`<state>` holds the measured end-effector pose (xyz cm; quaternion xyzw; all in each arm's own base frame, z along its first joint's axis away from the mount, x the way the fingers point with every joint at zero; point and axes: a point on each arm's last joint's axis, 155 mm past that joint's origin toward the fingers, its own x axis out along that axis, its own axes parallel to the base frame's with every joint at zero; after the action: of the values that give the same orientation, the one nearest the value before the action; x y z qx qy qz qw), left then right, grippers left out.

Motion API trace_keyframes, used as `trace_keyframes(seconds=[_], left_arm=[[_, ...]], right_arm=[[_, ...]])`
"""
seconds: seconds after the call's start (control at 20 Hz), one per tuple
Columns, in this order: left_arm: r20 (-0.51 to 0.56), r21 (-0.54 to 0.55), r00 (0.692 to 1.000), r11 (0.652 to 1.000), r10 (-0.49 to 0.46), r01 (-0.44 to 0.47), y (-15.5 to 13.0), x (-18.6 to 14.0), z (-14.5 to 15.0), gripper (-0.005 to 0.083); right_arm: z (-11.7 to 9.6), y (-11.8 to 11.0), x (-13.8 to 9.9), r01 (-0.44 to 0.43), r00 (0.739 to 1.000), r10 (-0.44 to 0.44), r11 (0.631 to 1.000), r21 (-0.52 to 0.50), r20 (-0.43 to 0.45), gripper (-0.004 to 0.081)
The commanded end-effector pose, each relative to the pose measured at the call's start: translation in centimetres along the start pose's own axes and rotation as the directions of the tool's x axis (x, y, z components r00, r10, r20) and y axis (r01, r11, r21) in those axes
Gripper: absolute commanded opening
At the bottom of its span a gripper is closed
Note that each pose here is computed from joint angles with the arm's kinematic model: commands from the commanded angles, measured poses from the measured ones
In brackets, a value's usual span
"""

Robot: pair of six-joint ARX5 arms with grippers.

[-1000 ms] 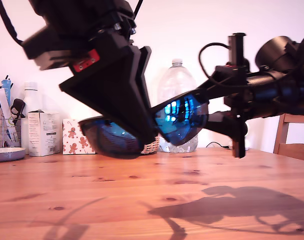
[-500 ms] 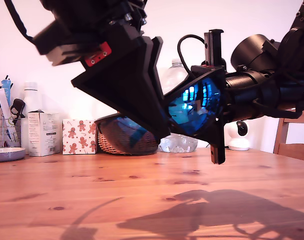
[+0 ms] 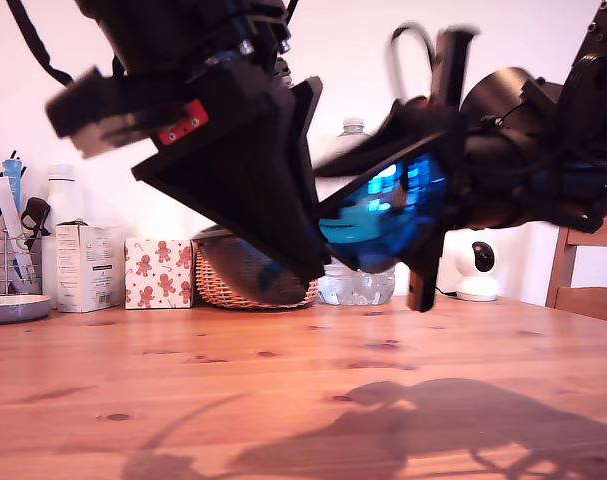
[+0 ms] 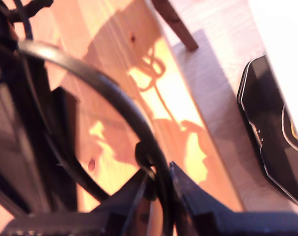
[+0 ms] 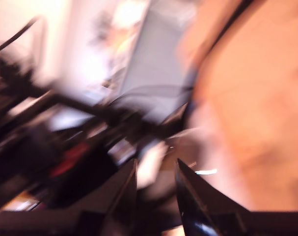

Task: Pick up the sunglasses and close them, then place them back on the table

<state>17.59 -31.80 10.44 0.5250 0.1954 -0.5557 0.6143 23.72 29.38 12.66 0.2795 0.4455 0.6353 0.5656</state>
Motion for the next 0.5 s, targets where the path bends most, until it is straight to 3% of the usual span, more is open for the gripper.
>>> trace_keyframes(seconds=[0.0,0.15,0.3,0.45], left_arm=[[-0.003,-0.030,1.000,0.999,0.022,-0.022,0.6,0.3,-0.4,-0.0020],[0.006,-0.034,1.000,0.999,0.031,-0.031,0.9,0.2,-0.2,-0.0020],[0.035,-0.036,0.999,0.999,0.034,-0.033,1.1,0.2,0.5,-0.0020],[0.152,-0.036,0.988,0.999,0.025,-0.020,1.2,0.0,3.0,-0.0020]], right_arm=[[0.9,-2.1,-1.0,0.083,0.995,-0.083,0.997,0.012,0.057,0.0212],[2.8,-4.4,-3.4,0.190,0.971,-0.188,0.982,0.004,0.150,0.0212],[4.2,-4.6,-4.9,0.218,0.958,-0.199,0.973,-0.074,0.207,0.0213],[5.4,-4.1,-5.3,0.237,0.955,-0.190,0.950,-0.202,0.228,0.0260]])
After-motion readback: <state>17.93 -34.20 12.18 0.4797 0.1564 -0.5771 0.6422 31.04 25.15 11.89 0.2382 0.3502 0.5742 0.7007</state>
